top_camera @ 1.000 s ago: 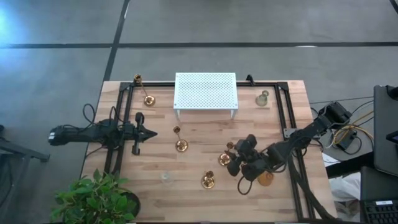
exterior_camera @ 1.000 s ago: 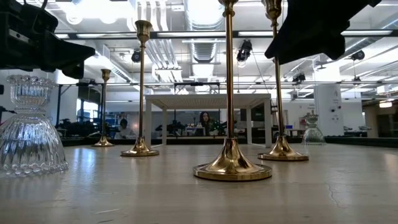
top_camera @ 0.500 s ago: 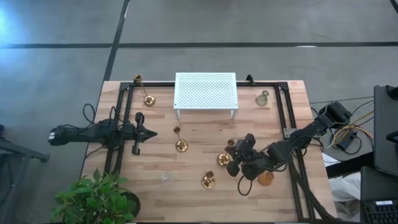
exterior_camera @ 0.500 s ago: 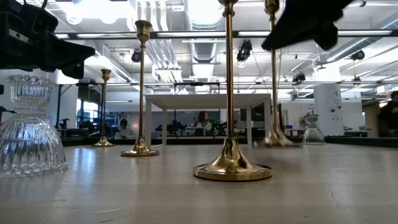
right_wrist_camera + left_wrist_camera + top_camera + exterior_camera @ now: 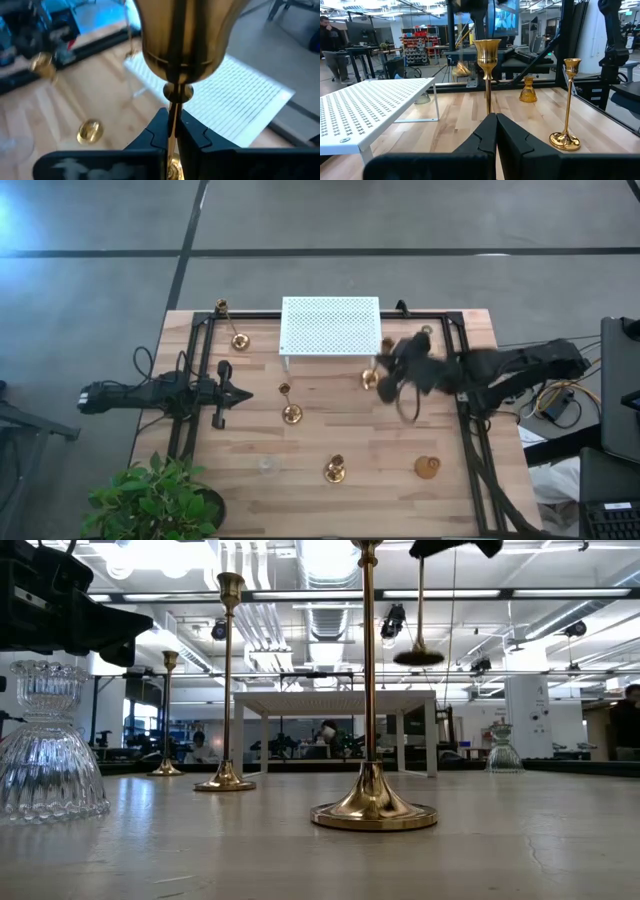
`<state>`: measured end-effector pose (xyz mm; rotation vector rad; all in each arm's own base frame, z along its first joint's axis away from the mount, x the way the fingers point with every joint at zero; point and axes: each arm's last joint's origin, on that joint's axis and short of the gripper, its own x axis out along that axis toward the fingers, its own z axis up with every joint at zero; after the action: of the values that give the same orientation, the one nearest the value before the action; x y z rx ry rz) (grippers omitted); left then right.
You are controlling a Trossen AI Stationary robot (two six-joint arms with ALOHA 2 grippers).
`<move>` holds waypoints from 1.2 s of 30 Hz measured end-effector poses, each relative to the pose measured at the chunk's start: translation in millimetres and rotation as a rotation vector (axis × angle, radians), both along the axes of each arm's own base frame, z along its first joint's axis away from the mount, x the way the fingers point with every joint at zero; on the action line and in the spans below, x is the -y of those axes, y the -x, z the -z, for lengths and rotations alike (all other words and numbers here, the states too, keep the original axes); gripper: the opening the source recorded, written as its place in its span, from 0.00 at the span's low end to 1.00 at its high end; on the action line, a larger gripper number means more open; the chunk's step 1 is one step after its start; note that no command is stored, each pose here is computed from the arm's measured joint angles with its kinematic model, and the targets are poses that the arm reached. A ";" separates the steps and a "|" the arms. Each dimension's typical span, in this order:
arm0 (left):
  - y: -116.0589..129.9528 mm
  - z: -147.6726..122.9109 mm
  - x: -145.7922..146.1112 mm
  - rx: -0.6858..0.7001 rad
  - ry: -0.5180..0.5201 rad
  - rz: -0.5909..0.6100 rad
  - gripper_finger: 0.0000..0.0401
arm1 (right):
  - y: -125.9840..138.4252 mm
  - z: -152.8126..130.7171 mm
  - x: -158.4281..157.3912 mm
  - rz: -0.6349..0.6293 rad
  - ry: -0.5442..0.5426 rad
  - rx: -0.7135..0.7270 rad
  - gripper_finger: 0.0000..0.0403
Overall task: Pick & Place candle stick holders
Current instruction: Put the gold candle holder on the shelf
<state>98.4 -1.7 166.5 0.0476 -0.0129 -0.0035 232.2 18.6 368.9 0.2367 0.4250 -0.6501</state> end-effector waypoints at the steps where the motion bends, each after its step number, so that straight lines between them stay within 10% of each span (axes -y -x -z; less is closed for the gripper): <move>1: 0.0 0.0 0.0 0.000 0.000 0.000 0.03 | 2.6 -7.2 7.9 0.004 0.004 0.010 0.03; 14: 0.0 0.0 0.0 0.000 0.000 0.000 0.03 | -1.3 -67.5 79.8 -0.045 0.081 0.030 0.03; 36: 0.0 0.1 0.0 -0.001 0.000 0.000 0.03 | -15.7 -59.0 182.2 -0.029 0.088 -0.027 0.03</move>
<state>98.4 -1.7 166.4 0.0476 -0.0121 -0.0039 247.9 -163.6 427.9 0.1382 0.4244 -0.6422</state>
